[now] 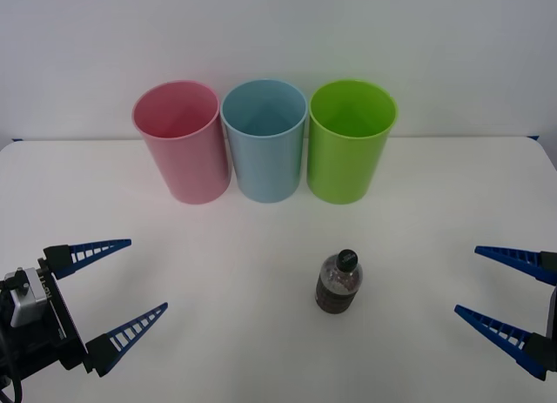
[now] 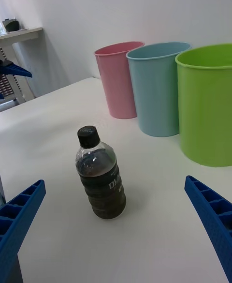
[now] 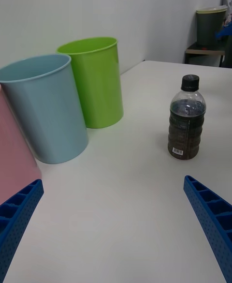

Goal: Put cans in the blue bin and PET bottles in the pink bin and trash in the green bin.

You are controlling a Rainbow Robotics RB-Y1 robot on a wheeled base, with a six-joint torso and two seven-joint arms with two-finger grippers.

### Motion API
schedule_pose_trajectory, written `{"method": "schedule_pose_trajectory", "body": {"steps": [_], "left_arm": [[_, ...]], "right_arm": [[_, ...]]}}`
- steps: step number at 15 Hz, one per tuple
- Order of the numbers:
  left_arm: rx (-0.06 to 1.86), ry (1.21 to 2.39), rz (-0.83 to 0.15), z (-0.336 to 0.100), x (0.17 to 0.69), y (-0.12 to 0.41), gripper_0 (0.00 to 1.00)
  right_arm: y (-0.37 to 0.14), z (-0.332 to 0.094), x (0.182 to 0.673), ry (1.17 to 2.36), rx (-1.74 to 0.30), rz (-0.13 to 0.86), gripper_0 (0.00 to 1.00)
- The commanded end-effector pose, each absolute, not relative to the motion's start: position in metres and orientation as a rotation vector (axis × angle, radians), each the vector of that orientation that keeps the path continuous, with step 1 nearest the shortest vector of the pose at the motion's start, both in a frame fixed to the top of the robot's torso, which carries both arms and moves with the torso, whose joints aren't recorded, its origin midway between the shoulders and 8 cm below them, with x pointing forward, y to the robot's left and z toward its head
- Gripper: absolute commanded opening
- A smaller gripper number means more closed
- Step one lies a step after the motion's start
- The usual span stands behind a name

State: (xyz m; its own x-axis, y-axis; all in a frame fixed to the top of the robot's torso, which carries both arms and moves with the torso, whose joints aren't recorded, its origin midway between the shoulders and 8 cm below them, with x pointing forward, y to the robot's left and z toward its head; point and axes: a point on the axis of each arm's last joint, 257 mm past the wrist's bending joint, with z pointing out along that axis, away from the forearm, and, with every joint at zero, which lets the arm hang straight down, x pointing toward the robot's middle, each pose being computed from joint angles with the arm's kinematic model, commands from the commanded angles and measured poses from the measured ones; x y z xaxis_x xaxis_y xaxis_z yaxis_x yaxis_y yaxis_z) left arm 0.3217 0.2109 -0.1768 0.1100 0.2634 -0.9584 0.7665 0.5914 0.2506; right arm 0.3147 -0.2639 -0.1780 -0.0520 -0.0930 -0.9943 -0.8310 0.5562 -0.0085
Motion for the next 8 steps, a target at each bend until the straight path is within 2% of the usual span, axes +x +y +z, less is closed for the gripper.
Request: {"method": "schedule_pose_trajectory", "body": {"steps": [1, 8], "left_arm": [[0.929, 1.459, -0.461, -0.177, 0.322, 0.211, 1.0], [0.929, 1.459, -0.461, -0.177, 0.322, 0.211, 1.0]], "right_arm": [[-0.27, -0.196, 0.312, 1.529, -0.821, 0.705, 1.0], [-0.272, -0.241, 0.305, 1.548, -0.801, 0.721, 1.0]]}}
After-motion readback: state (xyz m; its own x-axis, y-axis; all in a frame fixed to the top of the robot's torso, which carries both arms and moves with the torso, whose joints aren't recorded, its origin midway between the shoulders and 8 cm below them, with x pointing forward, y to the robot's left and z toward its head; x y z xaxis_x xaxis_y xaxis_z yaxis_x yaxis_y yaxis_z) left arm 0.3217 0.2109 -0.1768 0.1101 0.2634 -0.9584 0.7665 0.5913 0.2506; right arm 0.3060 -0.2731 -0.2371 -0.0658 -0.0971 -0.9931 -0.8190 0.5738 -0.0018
